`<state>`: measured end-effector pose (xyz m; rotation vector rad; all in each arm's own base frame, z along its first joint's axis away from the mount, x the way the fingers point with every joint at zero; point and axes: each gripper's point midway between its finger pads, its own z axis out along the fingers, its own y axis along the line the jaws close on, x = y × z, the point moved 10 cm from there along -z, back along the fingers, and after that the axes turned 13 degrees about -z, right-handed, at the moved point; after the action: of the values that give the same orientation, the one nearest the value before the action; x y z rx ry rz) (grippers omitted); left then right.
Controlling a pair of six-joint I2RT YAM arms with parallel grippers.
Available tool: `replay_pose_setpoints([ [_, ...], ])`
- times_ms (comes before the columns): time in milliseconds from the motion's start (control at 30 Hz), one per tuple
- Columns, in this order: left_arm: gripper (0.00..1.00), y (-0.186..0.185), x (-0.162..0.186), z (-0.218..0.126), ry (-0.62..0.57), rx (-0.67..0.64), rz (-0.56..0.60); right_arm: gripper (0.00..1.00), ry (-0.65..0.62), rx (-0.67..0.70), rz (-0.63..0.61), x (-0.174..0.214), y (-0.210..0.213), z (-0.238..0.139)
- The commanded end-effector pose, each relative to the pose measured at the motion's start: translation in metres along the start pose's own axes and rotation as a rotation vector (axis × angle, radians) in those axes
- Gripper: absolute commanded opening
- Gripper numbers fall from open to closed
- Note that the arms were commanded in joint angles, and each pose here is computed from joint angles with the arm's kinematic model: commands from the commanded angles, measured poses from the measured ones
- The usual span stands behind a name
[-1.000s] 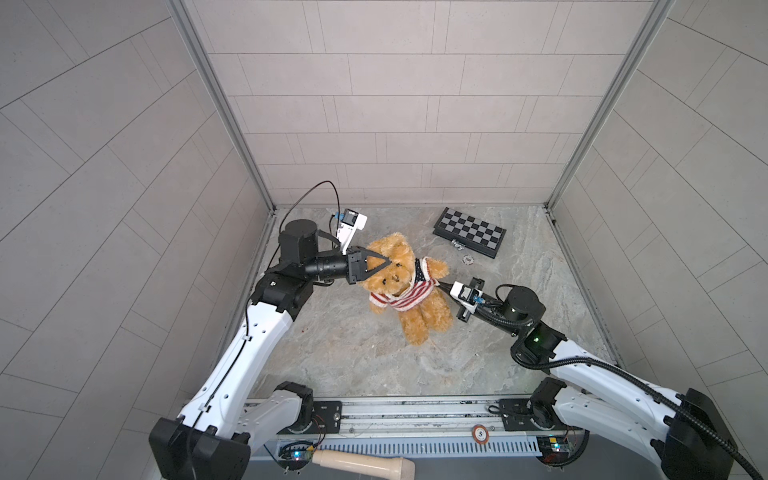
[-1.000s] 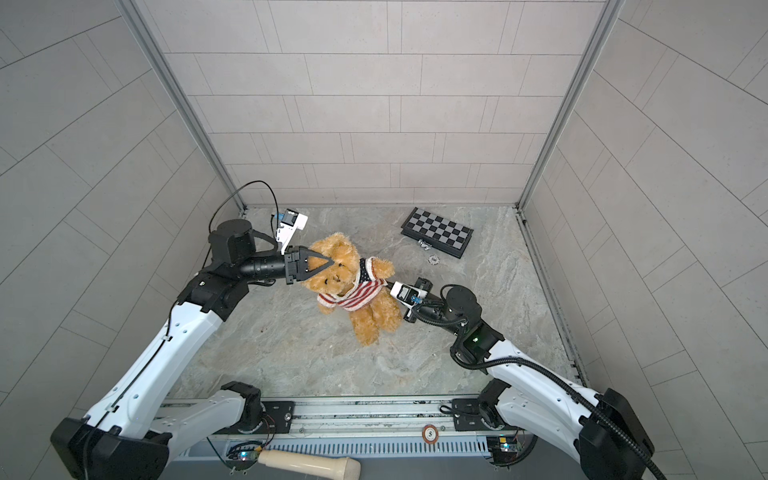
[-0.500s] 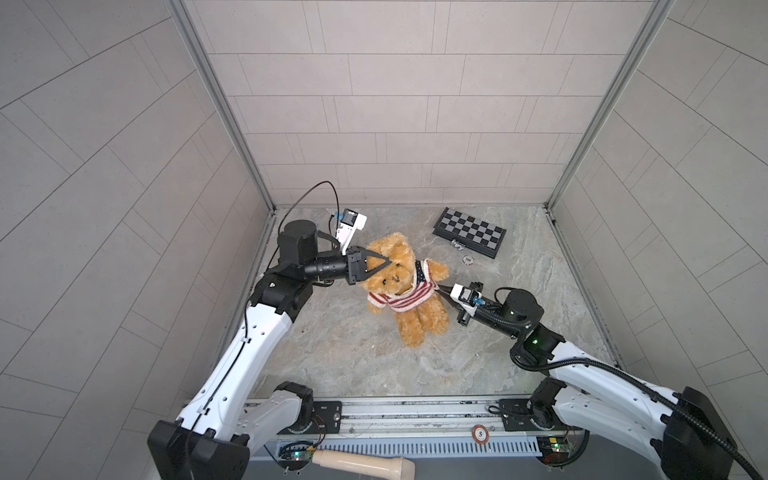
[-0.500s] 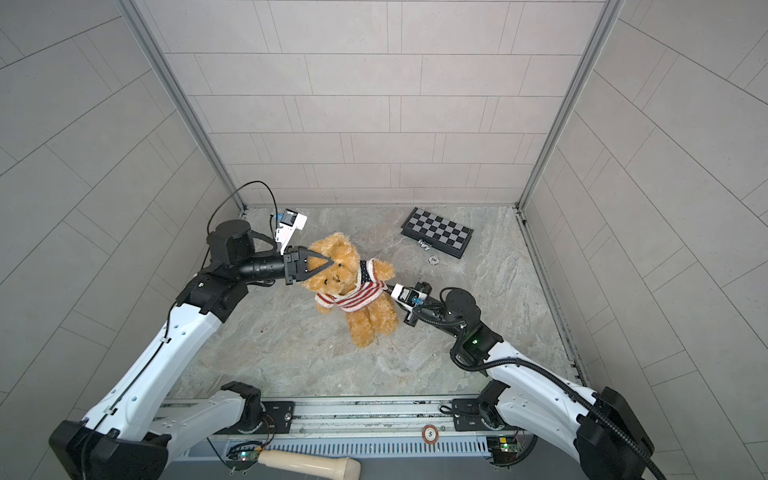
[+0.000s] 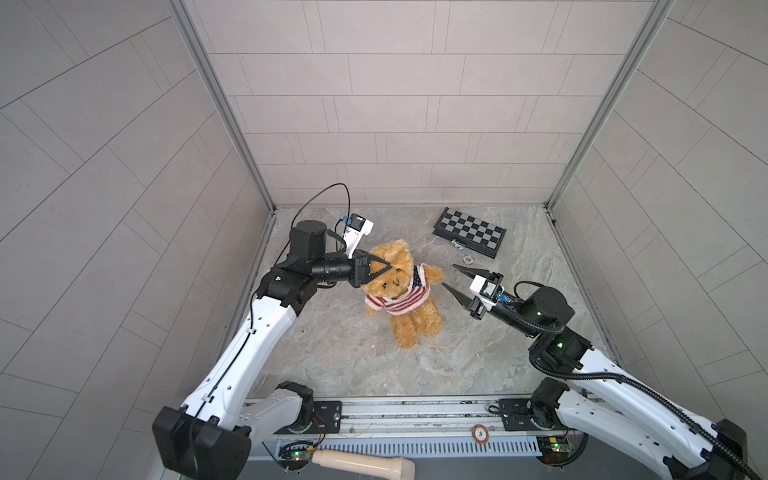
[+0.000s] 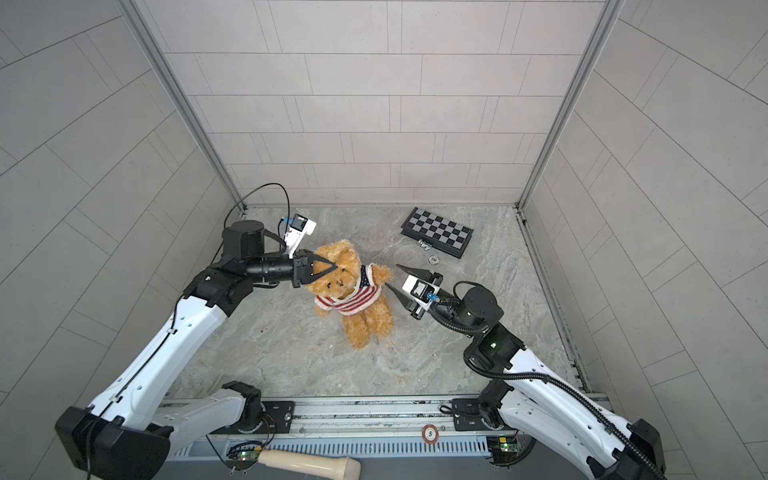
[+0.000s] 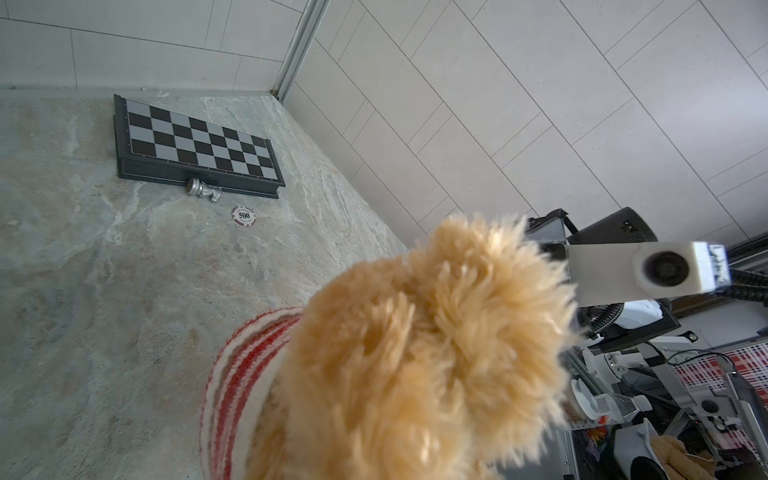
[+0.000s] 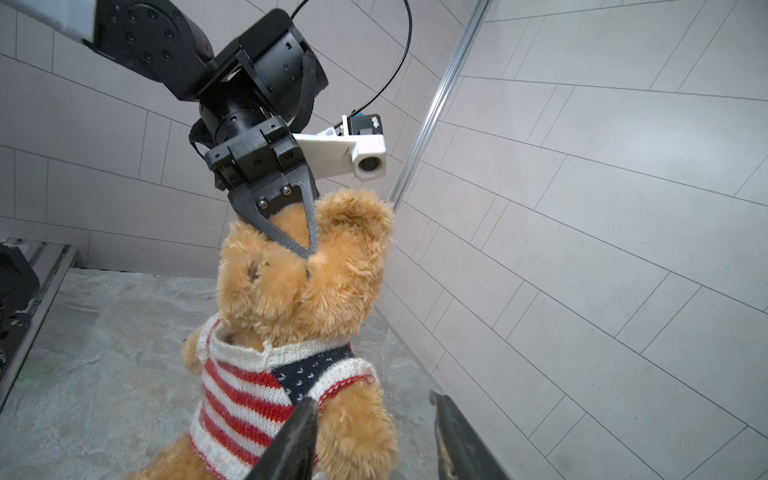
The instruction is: Dress the teddy bear
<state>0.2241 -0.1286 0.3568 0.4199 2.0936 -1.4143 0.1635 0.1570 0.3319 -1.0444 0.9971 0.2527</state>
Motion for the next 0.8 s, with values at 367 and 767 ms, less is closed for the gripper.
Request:
replay_pose_setpoints([
  [367,0.00,-0.028,-0.014,-0.012,-0.055,0.041,0.098,0.46,0.098,-0.053,-0.005,0.022,-0.003,0.047],
  [767,0.00,0.009,-0.028,-0.015,-0.205,-0.203,-0.193,0.48,0.136,0.084,0.018,0.017,-0.031,0.049],
])
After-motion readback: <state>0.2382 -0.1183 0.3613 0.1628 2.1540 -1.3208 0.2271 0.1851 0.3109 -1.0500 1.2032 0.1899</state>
